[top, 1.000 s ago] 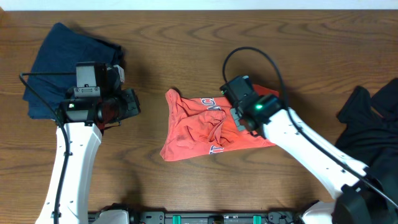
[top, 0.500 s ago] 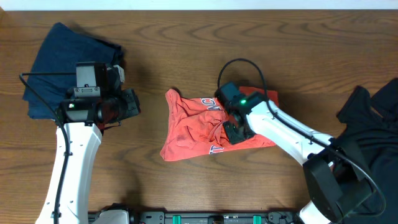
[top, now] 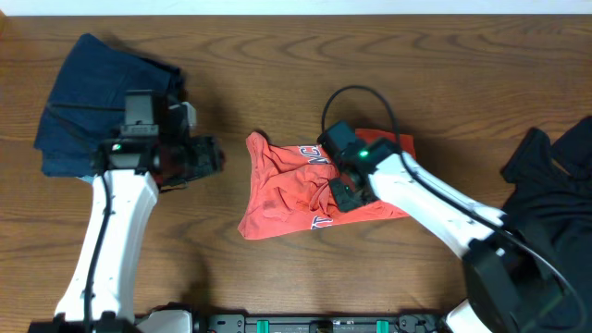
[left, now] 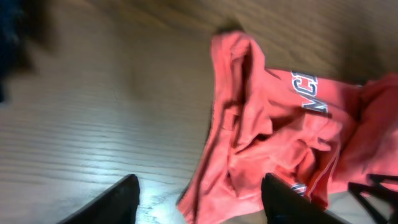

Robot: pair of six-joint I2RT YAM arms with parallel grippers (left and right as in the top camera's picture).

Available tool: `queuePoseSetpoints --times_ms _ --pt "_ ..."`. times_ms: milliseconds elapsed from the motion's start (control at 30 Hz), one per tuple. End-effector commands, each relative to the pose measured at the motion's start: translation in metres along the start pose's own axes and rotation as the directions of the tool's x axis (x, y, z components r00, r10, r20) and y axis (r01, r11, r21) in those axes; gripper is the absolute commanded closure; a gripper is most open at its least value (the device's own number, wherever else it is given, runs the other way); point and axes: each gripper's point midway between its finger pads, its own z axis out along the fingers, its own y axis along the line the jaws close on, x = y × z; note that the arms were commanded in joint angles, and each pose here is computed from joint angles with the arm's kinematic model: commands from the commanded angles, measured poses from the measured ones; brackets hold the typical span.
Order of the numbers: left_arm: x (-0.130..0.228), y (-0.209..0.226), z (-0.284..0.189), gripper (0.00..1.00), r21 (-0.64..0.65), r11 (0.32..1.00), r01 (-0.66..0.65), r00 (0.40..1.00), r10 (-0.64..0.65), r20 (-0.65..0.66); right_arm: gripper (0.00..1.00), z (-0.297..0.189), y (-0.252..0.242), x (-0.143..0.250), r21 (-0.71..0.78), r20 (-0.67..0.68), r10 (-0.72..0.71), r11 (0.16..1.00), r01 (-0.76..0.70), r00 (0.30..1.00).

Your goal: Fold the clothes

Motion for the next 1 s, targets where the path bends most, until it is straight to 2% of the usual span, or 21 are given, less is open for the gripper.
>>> queuePoseSetpoints --times_ms 0,133,300,467,600,733,833,900,933,967 --pt "0.008 -0.01 0.019 0.25 0.036 0.998 -0.058 0.995 0.06 -0.08 0.51 -0.034 -0.019 -0.024 -0.023 0.129 0.089 0.996 -0.087 0.988" --pt "0.023 -0.012 0.054 0.18 0.046 0.995 -0.086 0.975 0.093 -0.199 0.45 -0.041 -0.04 -0.03 -0.09 0.131 0.202 0.977 -0.191 0.971" --pt "0.049 -0.037 0.097 0.15 0.24 0.964 -0.118 0.92 0.197 -0.338 0.45 -0.038 -0.056 -0.03 -0.16 0.09 0.286 0.95 -0.269 0.954" --pt "0.062 -0.046 0.129 0.14 0.313 0.947 -0.07 0.893 0.199 -0.404 0.46 -0.037 -0.066 -0.031 -0.167 0.087 0.313 0.941 -0.295 0.946" --pt "0.075 -0.046 0.144 0.15 0.314 0.948 -0.057 0.869 0.201 -0.451 0.45 -0.037 -0.066 -0.03 -0.167 0.083 0.309 0.942 -0.292 0.947" --pt "0.091 -0.05 0.155 0.35 0.313 0.947 -0.068 0.839 0.224 -0.496 0.46 -0.037 -0.066 -0.031 -0.167 0.088 0.309 0.942 -0.292 0.947" --pt "0.104 -0.058 0.16 0.6 0.319 0.943 -0.092 0.815 0.256 -0.52 0.45 -0.037 -0.067 -0.031 -0.164 0.089 0.31 0.942 -0.293 0.947" --pt "0.108 -0.06 0.162 0.86 0.31 0.944 -0.118 0.807 0.273 -0.524 0.45 -0.037 -0.067 -0.031 -0.163 0.086 0.309 0.942 -0.293 0.947" --pt "0.109 -0.059 0.162 0.93 0.301 0.945 -0.127 0.805 0.276 -0.526 0.45 -0.037 -0.067 -0.031 -0.163 0.086 0.309 0.942 -0.293 0.947" --pt "0.11 -0.059 0.161 0.94 0.298 0.946 -0.127 0.803 0.275 -0.528 0.45 -0.037 -0.067 -0.031 -0.163 0.086 0.309 0.942 -0.293 0.947"
